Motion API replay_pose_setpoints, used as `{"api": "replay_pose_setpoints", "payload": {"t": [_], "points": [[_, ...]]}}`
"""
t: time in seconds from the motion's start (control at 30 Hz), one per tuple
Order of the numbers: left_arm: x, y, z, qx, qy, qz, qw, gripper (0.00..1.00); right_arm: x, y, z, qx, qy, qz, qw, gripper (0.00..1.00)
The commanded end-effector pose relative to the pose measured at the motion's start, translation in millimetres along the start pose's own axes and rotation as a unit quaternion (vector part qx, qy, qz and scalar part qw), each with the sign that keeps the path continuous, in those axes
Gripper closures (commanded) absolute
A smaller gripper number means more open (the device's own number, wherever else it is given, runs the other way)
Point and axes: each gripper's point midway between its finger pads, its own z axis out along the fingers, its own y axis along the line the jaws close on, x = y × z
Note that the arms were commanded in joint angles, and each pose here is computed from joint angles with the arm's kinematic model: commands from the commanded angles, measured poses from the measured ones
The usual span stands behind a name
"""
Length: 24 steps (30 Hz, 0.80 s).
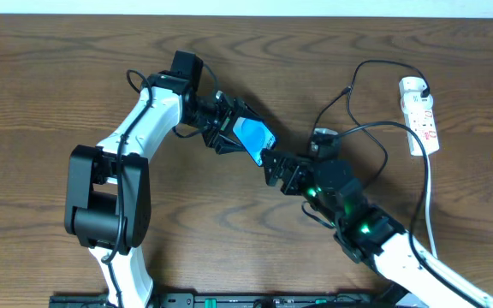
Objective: Plug charger to phone and switch on socket
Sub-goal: 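Move the right gripper toward the phone's bottom edge, then grasp the phone's bottom edge with the right gripper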
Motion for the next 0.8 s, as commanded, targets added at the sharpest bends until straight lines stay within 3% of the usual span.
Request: {"api": "replay_pose_setpoints", "payload": {"t": [0.0, 0.77], "points": [[10, -9, -4, 0.009, 0.002, 0.013, 1.000, 0.44, -3, 0, 9, 0.004, -0.009, 0.008, 1.000, 0.07], [30, -7, 30, -0.036, 0.006, 0.050, 0.998, 0.44, 13, -6, 26, 0.006, 0.018, 0.086, 0.996, 0.49]]}}
